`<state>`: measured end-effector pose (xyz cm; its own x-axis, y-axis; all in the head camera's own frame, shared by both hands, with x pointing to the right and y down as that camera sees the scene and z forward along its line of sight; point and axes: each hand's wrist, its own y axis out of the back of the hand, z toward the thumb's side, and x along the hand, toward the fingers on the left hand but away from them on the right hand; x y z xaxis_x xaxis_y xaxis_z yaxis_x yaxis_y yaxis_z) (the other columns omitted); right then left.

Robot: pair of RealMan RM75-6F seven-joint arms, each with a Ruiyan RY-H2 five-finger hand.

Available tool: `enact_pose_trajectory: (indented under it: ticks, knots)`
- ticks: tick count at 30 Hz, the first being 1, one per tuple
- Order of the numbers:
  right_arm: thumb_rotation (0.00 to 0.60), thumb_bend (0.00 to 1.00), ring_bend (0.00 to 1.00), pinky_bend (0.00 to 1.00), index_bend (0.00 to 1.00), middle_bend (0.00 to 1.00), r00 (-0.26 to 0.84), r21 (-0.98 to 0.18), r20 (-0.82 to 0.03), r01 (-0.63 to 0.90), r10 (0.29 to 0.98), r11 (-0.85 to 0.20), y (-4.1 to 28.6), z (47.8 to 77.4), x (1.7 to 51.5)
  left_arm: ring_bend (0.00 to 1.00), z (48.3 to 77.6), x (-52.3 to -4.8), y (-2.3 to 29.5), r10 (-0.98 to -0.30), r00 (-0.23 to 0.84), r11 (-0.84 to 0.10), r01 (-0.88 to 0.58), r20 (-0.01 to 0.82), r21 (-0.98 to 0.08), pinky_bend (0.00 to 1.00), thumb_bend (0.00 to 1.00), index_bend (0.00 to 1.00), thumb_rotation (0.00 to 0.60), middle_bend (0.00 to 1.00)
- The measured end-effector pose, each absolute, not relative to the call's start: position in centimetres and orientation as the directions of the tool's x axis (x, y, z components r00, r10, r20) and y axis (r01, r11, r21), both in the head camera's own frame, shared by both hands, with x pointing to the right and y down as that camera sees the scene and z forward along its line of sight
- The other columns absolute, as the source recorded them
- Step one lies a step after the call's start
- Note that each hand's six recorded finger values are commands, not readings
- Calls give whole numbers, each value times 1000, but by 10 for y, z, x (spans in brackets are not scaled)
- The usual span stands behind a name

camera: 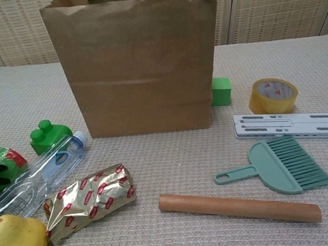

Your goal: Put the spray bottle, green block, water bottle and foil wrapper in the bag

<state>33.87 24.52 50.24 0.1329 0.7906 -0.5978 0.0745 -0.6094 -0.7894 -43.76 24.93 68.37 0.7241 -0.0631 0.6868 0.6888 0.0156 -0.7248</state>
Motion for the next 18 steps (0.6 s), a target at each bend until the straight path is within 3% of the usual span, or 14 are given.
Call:
enact_pose_trajectory:
  ticks: [3,9,12,18]
  knots:
    - [600,59,0,0,0,0,133,-789,-598,76,791,-609,245,502,339,586,681,-437,248,-57,731,16,682,680,-731,778,634,541,600,616]
    - [600,59,0,0,0,0,134,-787,-600,80,789,-612,245,502,339,606,672,-435,226,-153,746,26,659,648,-752,784,642,561,600,639]
    - [600,59,0,0,0,0,138,-787,-598,84,790,-611,245,500,339,608,663,-434,204,-259,748,23,637,611,-770,786,643,564,600,641]
    - [600,59,0,0,0,0,144,-788,-594,91,791,-609,245,497,337,624,635,-438,147,-534,705,14,559,467,-829,806,644,586,600,657]
